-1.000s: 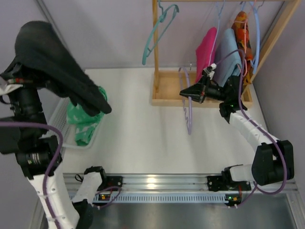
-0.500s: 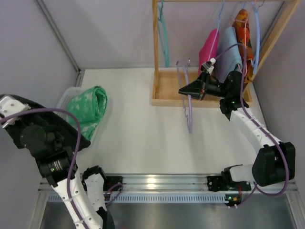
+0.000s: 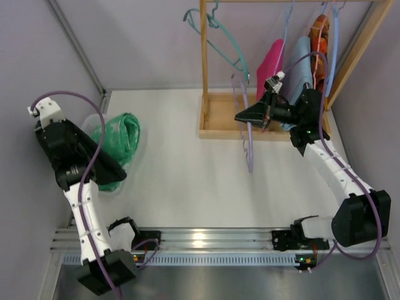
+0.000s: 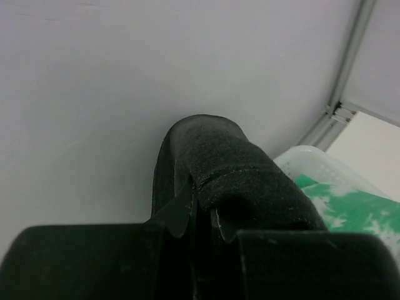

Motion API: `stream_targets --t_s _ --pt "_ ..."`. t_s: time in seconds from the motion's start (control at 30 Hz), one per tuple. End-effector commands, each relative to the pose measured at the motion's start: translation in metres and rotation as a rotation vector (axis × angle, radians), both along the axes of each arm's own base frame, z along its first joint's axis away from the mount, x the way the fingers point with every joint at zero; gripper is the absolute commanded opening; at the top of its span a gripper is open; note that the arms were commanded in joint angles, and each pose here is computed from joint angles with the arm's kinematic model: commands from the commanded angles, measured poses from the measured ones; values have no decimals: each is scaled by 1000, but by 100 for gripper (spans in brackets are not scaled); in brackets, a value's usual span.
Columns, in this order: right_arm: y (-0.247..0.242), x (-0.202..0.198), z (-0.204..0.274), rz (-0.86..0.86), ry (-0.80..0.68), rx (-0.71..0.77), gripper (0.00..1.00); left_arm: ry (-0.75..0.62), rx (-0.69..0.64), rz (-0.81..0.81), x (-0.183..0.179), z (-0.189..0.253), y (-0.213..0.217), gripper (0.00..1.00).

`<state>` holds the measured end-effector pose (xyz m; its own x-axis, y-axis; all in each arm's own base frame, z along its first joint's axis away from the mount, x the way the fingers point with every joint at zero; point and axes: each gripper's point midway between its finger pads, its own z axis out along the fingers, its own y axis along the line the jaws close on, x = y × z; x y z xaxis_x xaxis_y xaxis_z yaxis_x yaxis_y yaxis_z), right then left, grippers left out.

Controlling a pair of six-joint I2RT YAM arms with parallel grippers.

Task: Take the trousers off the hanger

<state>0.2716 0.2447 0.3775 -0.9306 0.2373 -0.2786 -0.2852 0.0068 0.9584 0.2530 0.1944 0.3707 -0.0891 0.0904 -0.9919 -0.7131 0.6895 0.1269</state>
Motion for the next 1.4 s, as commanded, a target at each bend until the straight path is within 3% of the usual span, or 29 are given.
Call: stream_targets --t_s 0.0,0.17,0.3,0.33,0.4,0.47,0.53,0.83,1.03,1.37 --pt "-1 -25 43 10 -180 14 0 -87 -23 -136 57 13 -3 0" --pt "-4 -37 52 -2 -226 -10 0 53 -52 -212 109 -46 -23 1" --pt "-7 -42 49 -7 -222 -38 0 165 -82 -240 133 -95 -36 20" --pt "-8 -45 49 -7 -221 -42 0 201 -98 -259 139 -108 -40 36" --pt "-11 -49 48 -11 -222 -42 0 277 -136 -300 141 -120 -49 53" --pt "-12 -52 51 -12 -232 -40 0 313 -170 -375 142 -125 -67 81" --pt "-12 -51 58 -17 -241 -40 0 272 -177 -458 142 -111 -83 97" --pt "-22 -53 39 -22 -136 -133 0 20 -97 -824 106 3 -156 99" --pt "-39 -50 6 -30 -23 -157 0 -43 -118 -902 101 32 -174 98" --pt "-46 -18 77 -102 -176 -69 0 -75 -133 -998 102 49 -206 99"
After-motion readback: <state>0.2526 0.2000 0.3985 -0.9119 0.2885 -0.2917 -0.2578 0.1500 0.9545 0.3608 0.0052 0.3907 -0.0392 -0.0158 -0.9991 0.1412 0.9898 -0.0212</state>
